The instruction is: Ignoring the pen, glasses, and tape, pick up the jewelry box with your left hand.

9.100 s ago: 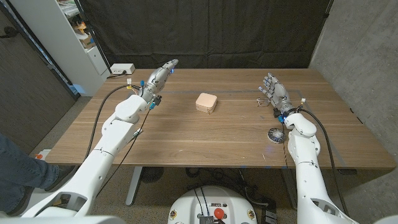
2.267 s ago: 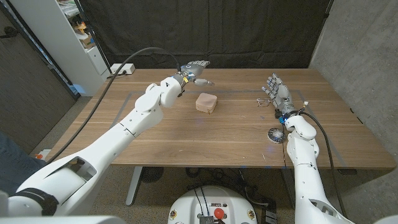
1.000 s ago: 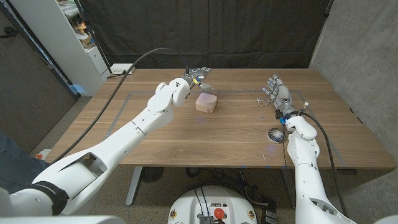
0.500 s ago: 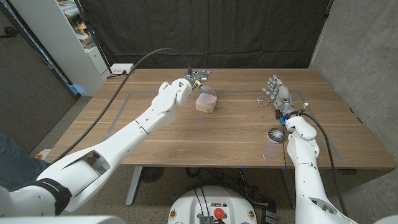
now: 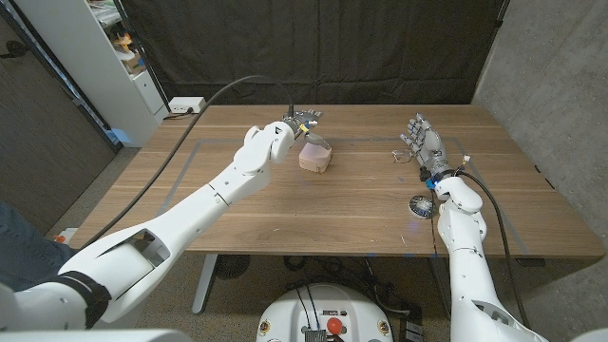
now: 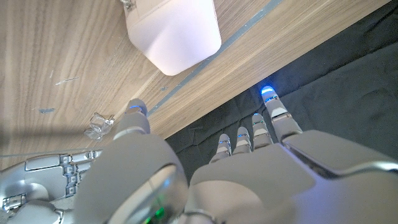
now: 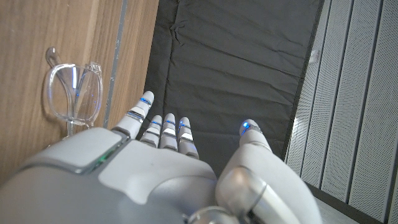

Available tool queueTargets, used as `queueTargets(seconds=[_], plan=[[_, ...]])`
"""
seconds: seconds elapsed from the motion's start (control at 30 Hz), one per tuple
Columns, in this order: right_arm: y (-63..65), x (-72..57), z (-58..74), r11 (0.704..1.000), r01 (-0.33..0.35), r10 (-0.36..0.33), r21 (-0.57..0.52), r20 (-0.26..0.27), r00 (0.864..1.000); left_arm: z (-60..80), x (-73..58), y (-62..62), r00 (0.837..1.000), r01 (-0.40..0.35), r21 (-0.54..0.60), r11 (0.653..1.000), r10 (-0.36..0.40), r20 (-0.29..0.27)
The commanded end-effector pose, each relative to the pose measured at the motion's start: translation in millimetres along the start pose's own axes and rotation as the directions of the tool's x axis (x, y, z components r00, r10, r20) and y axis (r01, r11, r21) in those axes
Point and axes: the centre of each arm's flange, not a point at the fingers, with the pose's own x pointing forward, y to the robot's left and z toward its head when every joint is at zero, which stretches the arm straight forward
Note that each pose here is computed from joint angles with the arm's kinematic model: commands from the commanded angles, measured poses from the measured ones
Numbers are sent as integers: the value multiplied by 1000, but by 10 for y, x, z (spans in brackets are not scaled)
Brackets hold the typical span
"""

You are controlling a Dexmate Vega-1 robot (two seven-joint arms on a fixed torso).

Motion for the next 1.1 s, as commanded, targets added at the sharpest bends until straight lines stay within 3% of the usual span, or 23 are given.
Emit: queueTargets(seconds=[0.03,0.43,1.1], plan=[[30,49,-4,1000,-6,6,0,0,1000,1,44,-60,1000,20,12,1000,-20,-10],[21,68,-17,1000,-9,9,-5,-5,1000,112,107,-132,1000,29,20,999,-29,-7],[0,65,-90,1000,-14,14,1,-17,1000,162,138,-228,998,65,12,998,-65,-25]])
